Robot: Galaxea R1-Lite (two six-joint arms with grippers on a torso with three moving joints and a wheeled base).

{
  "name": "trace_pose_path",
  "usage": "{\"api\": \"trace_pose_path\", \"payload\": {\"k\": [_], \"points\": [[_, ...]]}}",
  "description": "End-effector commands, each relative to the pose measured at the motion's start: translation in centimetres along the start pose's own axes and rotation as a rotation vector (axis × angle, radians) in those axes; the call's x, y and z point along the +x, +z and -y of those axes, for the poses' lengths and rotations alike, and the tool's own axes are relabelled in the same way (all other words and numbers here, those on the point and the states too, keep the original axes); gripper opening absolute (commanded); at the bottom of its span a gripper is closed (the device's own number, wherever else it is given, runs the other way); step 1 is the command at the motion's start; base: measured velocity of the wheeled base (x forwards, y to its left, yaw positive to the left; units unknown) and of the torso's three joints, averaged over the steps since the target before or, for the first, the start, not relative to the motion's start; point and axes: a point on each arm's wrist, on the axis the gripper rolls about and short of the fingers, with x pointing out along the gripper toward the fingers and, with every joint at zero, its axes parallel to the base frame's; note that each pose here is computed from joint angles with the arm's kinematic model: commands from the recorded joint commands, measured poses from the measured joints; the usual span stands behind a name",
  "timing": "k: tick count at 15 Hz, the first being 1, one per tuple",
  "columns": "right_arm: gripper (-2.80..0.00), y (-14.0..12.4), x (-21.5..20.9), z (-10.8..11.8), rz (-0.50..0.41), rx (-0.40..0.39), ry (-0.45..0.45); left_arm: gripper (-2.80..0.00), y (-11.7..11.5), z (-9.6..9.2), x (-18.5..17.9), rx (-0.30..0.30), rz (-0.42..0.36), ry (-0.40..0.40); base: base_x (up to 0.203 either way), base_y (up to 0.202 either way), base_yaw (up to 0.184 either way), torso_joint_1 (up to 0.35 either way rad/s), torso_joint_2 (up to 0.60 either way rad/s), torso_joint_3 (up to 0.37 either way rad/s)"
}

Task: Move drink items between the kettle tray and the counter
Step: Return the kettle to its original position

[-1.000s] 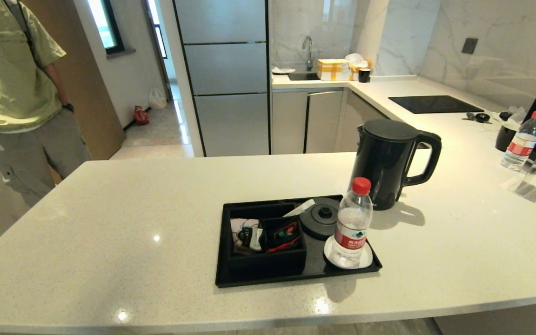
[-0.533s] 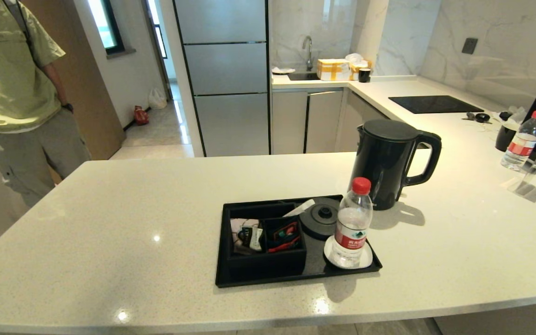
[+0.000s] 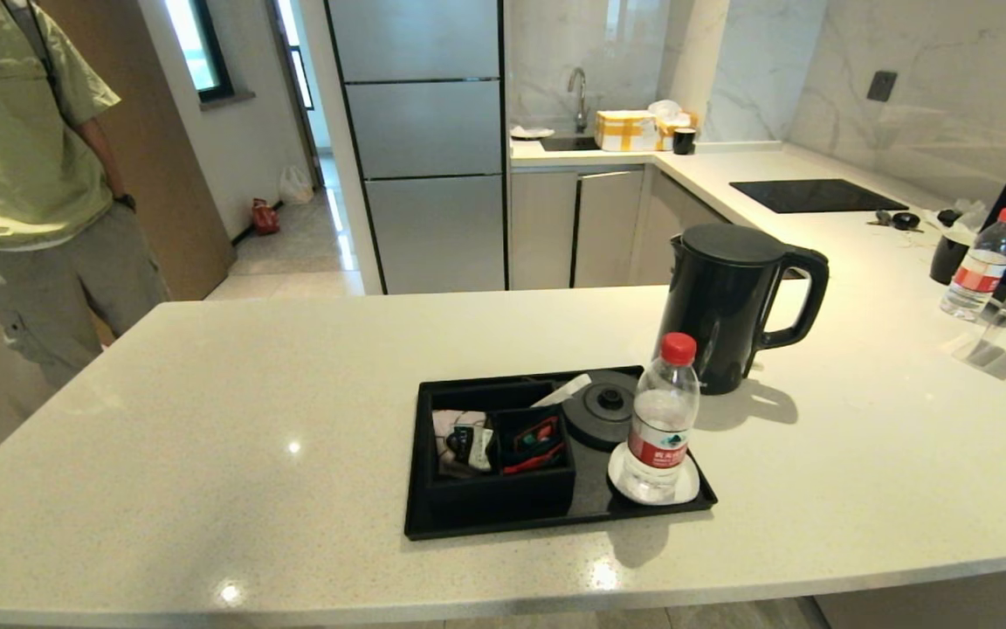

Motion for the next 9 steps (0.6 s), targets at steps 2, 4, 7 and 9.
{"api": "trace_pose_path", "payload": {"k": [2,4,7,9], "points": [[-2.8,0.6,0.2,0.3,-0.291,0.002,-0.143,-2.8,0.0,0.0,0.0,0.0,-0.002,-0.001,0.0,0.0,0.0,0.0,0.0,0.0],[-2.8,0.5,-0.3,0.5,-0.433,-0.026,-0.217,-2.8,0.0,0.0,0.0,0.0,-0.002,-0.001,0.0,0.0,0.0,0.0,0.0,0.0],[-2.8,1.6,2.5,0.6,-0.518,0.016,-0.194,-2.8,0.0,0.0,0.0,0.0,-0.002,-0.001,0.0,0.0,0.0,0.0,0.0,0.0],[-2.8,3.0,6.4,0.8,-0.584,0.083,-0.203,-2.8,0.0,0.0,0.0,0.0,-0.002,-0.001,0.0,0.0,0.0,0.0,0.0,0.0]]}}
